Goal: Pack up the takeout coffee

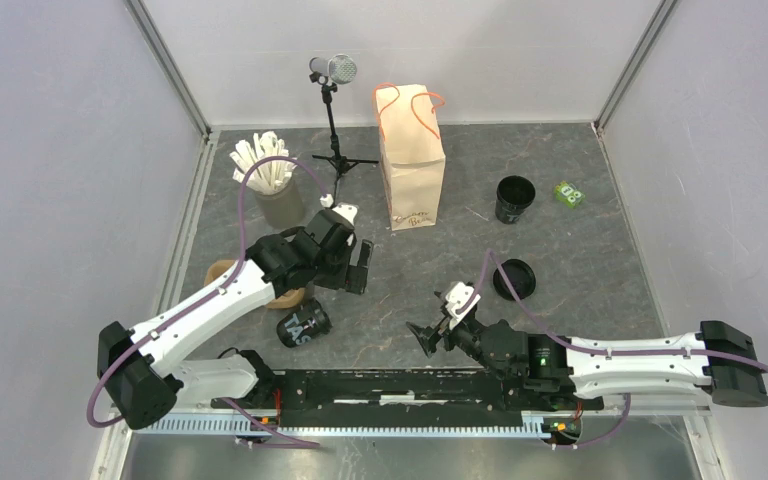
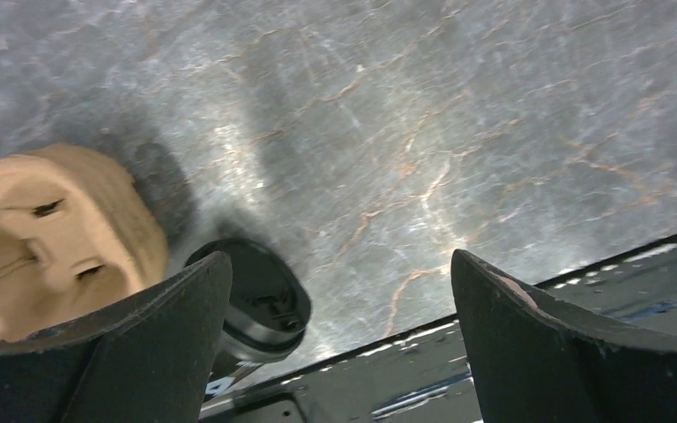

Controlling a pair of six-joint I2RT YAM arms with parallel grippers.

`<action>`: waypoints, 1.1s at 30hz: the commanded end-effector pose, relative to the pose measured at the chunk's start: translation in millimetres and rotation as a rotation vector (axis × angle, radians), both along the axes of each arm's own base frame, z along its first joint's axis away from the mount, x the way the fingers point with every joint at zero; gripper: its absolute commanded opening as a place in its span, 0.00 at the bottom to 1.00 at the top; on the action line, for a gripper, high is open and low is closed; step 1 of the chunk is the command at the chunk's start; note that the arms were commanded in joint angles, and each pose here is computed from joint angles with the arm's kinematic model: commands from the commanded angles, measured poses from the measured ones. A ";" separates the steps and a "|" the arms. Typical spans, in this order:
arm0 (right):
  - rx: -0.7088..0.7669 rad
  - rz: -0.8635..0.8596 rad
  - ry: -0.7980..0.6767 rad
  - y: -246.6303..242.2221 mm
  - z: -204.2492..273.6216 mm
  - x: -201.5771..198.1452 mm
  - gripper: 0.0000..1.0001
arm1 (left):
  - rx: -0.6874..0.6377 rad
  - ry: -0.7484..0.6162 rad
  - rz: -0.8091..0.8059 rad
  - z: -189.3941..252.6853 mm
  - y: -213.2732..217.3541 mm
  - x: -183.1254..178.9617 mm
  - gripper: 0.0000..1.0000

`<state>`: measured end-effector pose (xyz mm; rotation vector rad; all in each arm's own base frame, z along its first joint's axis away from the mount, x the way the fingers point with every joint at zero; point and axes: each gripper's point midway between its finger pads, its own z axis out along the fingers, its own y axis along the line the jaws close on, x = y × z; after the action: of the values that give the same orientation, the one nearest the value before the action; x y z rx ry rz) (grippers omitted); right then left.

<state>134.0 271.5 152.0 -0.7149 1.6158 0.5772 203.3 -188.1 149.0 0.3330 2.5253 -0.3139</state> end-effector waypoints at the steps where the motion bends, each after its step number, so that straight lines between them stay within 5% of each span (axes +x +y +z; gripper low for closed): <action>1: 0.051 0.005 -0.023 -7.0 9.7 -0.2 0.92 | 0.258 -0.010 -0.008 -0.7 32.6 -5.2 1.00; 6: 0.105 0.040 -0.056 -7.0 6.4 -3.7 0.93 | 0.215 0.002 0.137 -0.5 31.4 -4.0 1.00; 18: 0.208 0.464 0.023 125.6 39.8 -55.3 0.75 | -0.174 -0.410 0.513 135.0 112.0 9.4 1.00; 25: 0.266 0.524 0.141 179.4 34.5 -49.3 0.72 | -0.372 -0.615 0.485 195.4 126.6 -13.0 1.00; 33: 0.209 0.431 0.284 212.6 -7.9 -27.1 0.76 | -0.416 -0.650 0.431 186.4 127.1 -25.6 1.00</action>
<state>102.1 466.3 139.4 -0.9208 1.5975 1.1322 175.8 -58.4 336.5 -0.2745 1.7981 -0.4512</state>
